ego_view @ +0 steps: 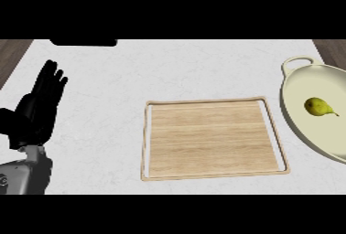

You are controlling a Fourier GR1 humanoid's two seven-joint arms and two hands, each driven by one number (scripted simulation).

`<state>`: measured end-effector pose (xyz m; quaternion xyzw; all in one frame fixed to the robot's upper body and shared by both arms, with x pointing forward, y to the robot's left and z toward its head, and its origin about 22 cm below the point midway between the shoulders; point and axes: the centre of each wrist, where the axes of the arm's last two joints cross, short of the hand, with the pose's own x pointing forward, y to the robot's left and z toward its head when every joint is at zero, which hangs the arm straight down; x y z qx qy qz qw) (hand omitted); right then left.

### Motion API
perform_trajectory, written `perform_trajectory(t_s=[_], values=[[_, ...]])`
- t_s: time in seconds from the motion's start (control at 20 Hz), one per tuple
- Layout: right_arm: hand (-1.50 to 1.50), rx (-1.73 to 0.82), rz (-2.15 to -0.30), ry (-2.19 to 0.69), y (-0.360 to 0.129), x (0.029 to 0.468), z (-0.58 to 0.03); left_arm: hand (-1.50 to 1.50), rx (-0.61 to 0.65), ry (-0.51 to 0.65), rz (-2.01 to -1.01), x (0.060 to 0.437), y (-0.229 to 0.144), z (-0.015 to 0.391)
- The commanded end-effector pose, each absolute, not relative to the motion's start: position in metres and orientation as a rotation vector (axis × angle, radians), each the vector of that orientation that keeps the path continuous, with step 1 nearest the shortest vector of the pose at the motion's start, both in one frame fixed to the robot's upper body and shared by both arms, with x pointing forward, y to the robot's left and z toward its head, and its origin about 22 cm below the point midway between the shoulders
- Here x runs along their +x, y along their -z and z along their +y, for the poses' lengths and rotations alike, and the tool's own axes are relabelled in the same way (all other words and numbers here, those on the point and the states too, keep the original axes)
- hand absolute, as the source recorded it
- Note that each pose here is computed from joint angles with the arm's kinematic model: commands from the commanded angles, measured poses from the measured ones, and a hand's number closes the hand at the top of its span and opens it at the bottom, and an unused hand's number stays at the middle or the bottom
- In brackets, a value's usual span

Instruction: Pick the pear from the tray and place it in the pot

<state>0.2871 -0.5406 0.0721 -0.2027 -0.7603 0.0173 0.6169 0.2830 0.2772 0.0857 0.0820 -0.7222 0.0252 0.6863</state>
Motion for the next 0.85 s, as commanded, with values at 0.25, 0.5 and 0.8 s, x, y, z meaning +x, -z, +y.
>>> perform_trajectory(t_s=[0.25, 0.5, 0.8], values=[[-1.5, -0.428, -1.744, -0.003, -0.082, 0.222, -0.592, 0.0, 0.165, -0.058, -1.632, 0.285, -0.098, 0.268], [-1.5, -0.427, -1.733, -0.038, -0.081, 0.201, -0.602, 0.0, 0.157, -0.058, -1.635, 0.275, -0.077, 0.277], [-1.5, -0.44, -1.725, -0.032, -0.096, 0.206, -0.606, 0.0, 0.189, -0.056, -1.633, 0.283, -0.078, 0.271]])
